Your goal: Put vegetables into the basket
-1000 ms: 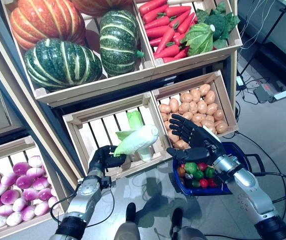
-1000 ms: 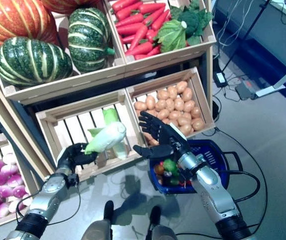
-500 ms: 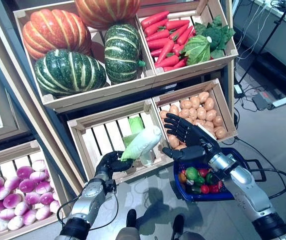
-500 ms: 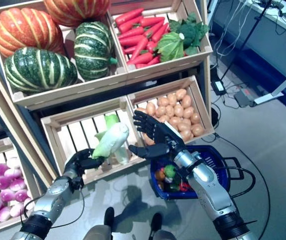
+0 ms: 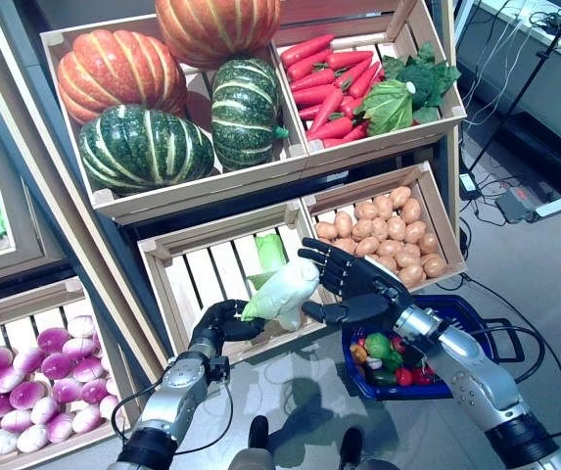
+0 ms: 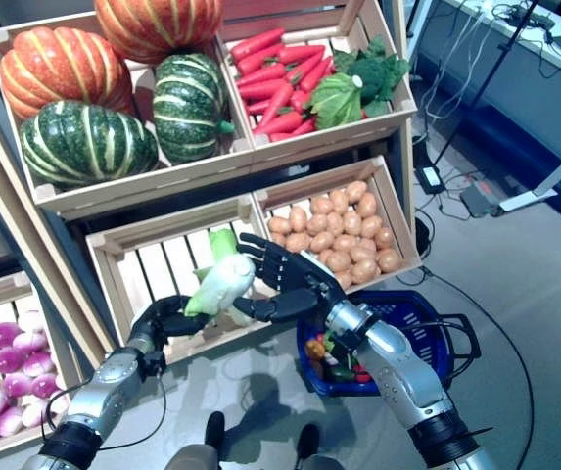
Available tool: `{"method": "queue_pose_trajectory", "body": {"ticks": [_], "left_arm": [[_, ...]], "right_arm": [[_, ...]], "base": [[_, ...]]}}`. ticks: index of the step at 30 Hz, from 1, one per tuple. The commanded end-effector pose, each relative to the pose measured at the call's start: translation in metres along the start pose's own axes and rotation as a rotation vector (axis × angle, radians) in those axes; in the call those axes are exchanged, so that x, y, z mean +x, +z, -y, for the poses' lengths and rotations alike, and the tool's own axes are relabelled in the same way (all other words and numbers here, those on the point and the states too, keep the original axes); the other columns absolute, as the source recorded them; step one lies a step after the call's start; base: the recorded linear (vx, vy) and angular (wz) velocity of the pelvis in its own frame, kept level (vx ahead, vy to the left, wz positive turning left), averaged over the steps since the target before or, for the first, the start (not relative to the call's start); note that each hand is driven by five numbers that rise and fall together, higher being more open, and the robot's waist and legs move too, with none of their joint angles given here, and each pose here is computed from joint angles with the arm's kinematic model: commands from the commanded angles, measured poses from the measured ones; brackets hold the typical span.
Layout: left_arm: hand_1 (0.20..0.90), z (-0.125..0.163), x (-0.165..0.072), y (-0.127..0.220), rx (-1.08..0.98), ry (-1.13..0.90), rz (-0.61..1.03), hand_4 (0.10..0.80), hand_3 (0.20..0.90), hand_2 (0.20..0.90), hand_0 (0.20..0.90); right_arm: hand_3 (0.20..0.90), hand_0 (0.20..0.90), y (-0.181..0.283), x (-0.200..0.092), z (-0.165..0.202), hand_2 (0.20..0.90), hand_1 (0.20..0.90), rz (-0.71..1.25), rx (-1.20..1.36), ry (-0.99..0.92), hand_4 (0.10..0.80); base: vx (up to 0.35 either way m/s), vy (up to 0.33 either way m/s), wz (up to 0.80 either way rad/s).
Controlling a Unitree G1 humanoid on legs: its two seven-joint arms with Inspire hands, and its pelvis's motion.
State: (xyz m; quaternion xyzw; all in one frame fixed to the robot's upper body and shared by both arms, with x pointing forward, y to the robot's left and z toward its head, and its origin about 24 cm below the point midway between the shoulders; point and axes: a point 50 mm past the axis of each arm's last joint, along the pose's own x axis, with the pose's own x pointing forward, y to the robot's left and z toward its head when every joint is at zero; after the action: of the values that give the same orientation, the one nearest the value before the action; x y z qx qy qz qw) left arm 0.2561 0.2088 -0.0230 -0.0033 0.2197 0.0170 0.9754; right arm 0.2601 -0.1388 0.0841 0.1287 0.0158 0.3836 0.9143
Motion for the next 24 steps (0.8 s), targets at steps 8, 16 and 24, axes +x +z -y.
{"method": "queue_pose_trajectory", "body": {"ticks": [8,16,24], "left_arm": [[0.300,0.030,0.008,0.044,0.045,-0.186,0.181,0.400,0.300,0.300,0.300],[0.300,0.040,0.008,0.043,0.019,-0.228,0.177,0.400,0.300,0.300,0.300],[0.300,0.042,0.008,0.044,0.035,-0.231,0.175,0.400,0.300,0.300,0.300]], "right_arm": [[0.900,0.900,0.012,0.038,-0.053,0.900,0.900,0.169,0.213,0.388,0.800],[0.900,0.900,0.012,0.046,-0.059,0.900,0.900,0.248,0.299,0.372,0.800],[0.900,0.900,0.009,0.046,-0.047,0.900,0.900,0.233,0.168,0.215,0.800]], "base": [[0.001,0.002,0.00],[0.008,0.003,0.03],[0.001,0.004,0.01]]}}
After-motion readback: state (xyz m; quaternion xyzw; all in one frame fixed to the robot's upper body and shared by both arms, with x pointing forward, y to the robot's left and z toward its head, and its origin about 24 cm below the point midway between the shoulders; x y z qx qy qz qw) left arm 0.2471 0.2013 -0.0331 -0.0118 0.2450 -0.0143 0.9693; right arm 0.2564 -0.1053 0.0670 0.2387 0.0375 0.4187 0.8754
